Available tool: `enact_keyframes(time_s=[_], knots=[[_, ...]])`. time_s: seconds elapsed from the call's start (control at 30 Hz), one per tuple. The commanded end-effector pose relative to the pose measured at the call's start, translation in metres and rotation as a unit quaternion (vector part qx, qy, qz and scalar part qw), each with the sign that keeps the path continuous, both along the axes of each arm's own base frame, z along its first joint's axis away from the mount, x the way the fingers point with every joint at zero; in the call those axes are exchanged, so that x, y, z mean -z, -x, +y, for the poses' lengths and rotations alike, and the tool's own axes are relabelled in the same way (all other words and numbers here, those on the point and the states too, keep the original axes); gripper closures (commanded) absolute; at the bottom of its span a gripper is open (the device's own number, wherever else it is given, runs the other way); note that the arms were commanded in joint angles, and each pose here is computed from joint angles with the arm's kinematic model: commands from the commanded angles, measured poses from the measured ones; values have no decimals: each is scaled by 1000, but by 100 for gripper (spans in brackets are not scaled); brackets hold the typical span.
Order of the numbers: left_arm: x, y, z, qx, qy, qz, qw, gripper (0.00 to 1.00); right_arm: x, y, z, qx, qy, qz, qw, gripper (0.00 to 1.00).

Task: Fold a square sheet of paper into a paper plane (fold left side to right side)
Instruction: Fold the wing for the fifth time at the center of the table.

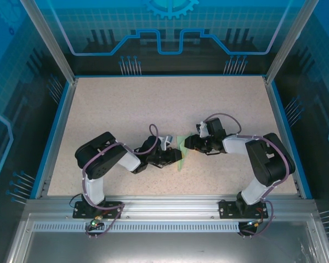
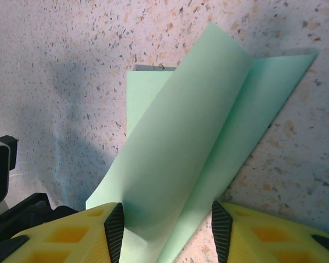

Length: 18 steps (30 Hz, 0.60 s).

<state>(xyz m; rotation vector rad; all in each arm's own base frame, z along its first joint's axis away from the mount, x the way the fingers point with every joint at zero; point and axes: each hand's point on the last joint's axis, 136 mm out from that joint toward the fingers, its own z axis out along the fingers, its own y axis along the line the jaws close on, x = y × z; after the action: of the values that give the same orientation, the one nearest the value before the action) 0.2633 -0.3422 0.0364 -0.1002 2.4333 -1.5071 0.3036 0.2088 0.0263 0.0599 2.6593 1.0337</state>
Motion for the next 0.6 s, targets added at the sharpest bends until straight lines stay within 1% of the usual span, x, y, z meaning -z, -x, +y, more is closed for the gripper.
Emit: enact_keyframes(time_s=[0.0,0.23,0.37,0.57], knots=[[-15,-4,7,0,8,-21,1000,71,21,8,0,-7,24,25,999,51],[-22,-20,16,-15,22,-18,999,58,22,10,0,-9,25,26,999,51],[-21,-31,15,-19,29,-12,999,56,22,10,0,-9,25,27,999,51],[-13,-42,8,-10,31,-3,999,57,21,10,1,-11,24,27,999,51]])
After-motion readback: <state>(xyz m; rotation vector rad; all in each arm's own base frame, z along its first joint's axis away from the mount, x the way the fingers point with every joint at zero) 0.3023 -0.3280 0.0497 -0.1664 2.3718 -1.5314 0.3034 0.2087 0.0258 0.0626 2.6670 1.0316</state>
